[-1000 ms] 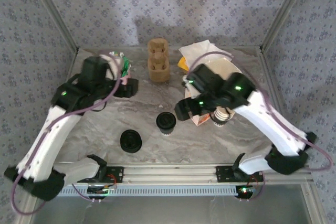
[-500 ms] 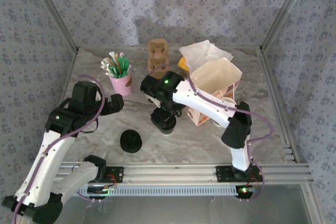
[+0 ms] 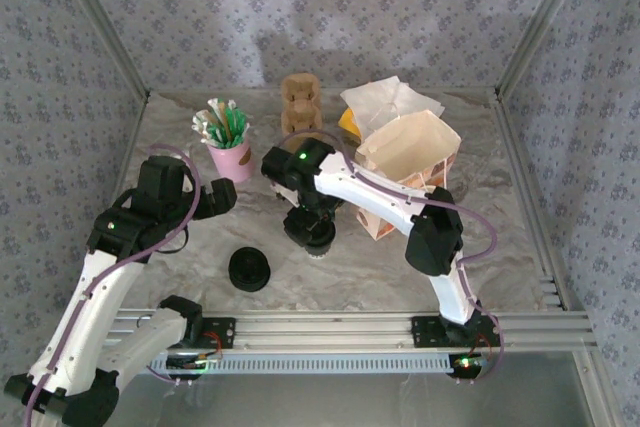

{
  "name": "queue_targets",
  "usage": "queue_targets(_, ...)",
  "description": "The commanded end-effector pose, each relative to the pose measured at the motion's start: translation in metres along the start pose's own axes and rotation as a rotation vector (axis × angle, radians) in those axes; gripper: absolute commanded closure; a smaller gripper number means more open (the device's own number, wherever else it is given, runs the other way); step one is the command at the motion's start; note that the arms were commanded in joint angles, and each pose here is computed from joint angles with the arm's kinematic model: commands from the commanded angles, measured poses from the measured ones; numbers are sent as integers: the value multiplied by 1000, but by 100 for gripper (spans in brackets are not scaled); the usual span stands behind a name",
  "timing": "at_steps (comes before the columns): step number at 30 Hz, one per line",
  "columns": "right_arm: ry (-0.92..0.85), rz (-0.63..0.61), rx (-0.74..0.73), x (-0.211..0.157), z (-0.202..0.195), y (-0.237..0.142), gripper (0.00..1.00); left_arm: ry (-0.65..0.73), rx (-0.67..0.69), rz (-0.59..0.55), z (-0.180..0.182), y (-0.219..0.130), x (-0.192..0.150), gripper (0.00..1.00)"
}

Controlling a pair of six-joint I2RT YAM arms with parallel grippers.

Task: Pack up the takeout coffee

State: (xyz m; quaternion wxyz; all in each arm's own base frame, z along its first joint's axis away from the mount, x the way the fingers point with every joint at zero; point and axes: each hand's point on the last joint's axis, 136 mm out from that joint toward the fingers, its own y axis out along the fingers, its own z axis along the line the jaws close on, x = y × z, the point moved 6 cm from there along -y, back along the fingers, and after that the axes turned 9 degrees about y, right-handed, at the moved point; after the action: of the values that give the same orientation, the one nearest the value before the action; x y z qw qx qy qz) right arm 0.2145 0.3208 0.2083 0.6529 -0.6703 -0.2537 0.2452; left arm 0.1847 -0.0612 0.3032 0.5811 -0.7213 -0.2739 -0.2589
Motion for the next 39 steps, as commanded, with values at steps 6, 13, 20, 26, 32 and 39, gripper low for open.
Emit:
queue_targets(6, -17, 25, 7, 3, 2, 13, 10, 3, -18, -25, -2, -2, 6, 0)
queue_targets(13, -14, 42, 8, 2, 3, 20, 15, 11, -26, -22, -4, -1, 8, 0)
queue_targets(20, -15, 54, 6, 0, 5, 24, 19, 9, -31, -24, -5, 0, 10, 0)
queue_targets(26, -7, 63, 2, -1, 5, 29, 21, 13, -34, -29, -6, -2, 12, 0)
queue_targets(32, 15, 81, -8, -3, 4, 39, 23, 22, -37, -36, -7, -4, 15, 0)
queue_targets(39, 32, 114, -30, -7, 2, 54, 25, 27, -34, -37, -7, -4, 17, 0)
